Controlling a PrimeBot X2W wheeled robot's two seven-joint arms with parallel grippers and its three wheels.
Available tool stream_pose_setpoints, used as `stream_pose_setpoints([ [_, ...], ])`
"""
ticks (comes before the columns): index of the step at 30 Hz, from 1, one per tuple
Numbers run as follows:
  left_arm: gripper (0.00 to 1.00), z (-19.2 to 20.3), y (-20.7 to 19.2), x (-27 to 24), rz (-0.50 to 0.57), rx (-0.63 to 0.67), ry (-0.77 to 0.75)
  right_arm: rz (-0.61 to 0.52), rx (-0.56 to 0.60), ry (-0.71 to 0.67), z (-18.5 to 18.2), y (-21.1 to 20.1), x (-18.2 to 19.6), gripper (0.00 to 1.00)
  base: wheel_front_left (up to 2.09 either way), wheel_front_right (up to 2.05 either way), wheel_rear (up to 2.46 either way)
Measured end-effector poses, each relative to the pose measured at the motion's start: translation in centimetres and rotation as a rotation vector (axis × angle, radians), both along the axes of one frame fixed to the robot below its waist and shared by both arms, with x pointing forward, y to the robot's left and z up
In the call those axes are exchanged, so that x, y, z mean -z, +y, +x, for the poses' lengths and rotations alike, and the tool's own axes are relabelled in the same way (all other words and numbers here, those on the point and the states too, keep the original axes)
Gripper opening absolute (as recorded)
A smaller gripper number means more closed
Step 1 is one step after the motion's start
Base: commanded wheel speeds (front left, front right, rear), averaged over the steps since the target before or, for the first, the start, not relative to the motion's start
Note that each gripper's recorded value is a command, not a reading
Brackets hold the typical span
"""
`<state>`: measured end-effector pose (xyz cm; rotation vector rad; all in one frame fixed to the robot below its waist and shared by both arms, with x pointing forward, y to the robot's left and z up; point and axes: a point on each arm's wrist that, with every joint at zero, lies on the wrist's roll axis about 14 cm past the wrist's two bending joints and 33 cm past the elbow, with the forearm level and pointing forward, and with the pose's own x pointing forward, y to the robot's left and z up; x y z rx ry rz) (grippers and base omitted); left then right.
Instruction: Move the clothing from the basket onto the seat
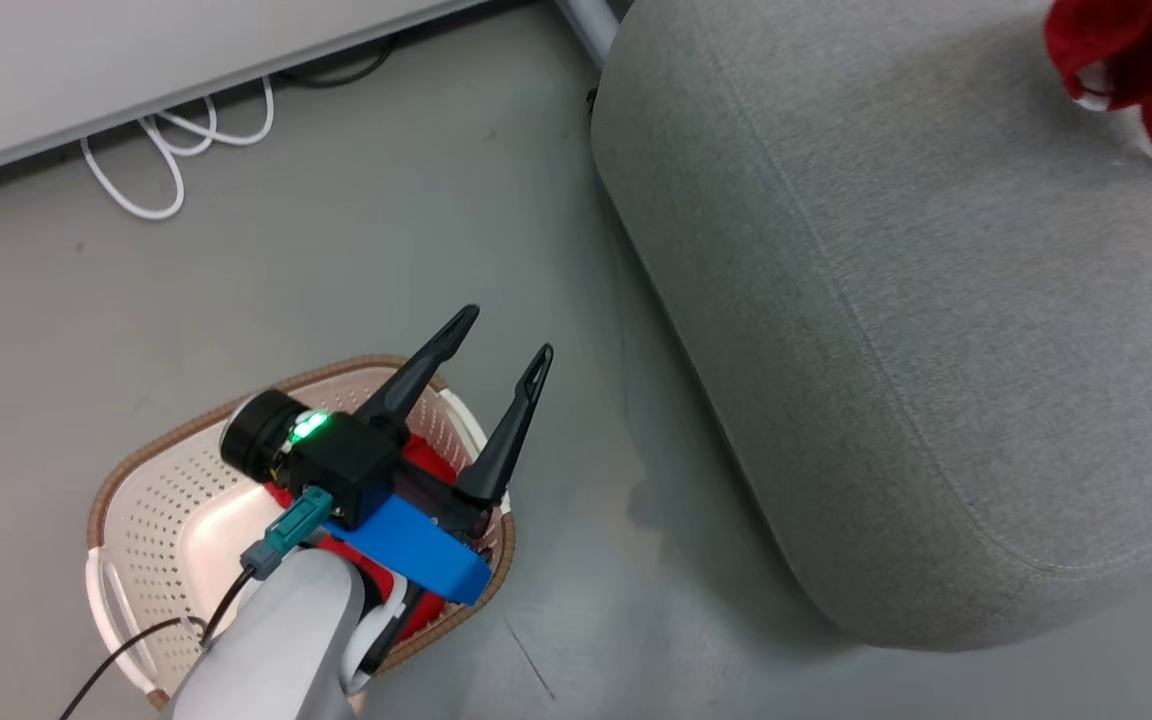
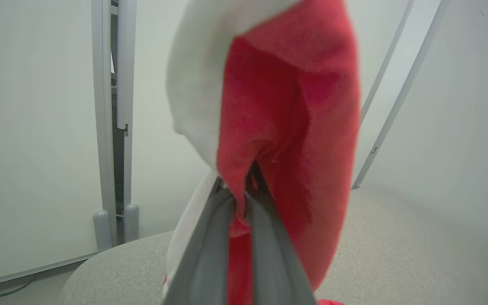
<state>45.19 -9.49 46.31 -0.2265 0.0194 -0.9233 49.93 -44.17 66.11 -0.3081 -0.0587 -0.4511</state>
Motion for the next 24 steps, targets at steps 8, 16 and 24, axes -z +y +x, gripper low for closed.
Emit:
stream_pose_setpoints([
  [8, 1.00, 2.3, 1.5, 2.8, 0.012, -0.031, 0.033, 0.115, 0.079, 0.254, 0.4, -1.3, 15.0, 0.00, 0.00, 0.00, 0.00],
  [16, 1.00, 2.6, 2.8, 4.7, 0.047, -0.053, 0.066, 0.225, 0.099, 0.324, -0.7, 0.5, 21.9, 0.00, 0.00, 0.00, 0.00],
  [24, 1.00, 1.9, 2.3, 3.5, 0.035, -0.052, 0.069, 0.205, 0.087, 0.290, -1.5, 0.9, 20.3, 1.00, 0.00, 0.00, 0.00],
])
